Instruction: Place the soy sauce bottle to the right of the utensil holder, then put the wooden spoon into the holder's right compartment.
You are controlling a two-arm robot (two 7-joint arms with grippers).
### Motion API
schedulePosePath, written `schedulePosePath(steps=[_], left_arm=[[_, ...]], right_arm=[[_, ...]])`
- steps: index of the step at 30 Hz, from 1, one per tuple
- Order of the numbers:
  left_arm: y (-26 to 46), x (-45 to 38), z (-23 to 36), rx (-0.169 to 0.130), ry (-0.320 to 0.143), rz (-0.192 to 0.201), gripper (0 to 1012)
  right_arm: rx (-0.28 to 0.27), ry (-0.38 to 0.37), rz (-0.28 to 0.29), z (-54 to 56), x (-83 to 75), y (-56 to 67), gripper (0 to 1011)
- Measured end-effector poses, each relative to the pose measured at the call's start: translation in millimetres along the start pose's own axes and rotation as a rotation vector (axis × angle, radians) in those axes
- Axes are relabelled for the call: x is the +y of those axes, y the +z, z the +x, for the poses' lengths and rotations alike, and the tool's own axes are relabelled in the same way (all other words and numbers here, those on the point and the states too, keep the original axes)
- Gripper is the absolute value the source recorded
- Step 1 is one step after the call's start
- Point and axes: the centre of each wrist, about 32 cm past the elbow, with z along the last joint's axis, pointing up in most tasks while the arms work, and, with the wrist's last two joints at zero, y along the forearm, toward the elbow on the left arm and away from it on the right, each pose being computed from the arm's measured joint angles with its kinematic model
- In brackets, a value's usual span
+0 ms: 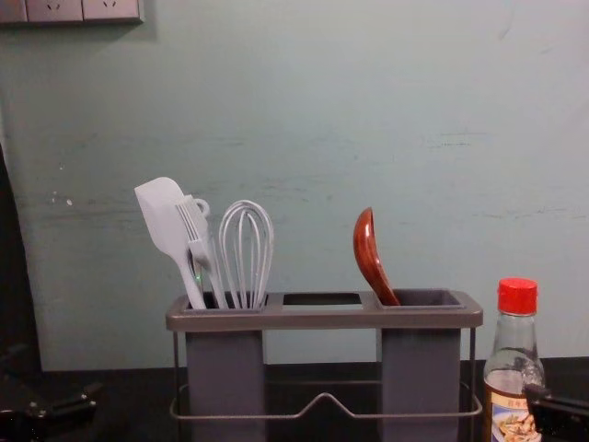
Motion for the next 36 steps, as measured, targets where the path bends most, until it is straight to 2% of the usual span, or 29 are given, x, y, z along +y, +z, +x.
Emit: schedulePosePath(steps=[36], left_arm=[[0.0, 0.0, 0.0, 0.0, 0.0, 0.0, 1011]], right_arm=[[0.0, 0.0, 0.0, 0.0, 0.0, 0.0, 1003]])
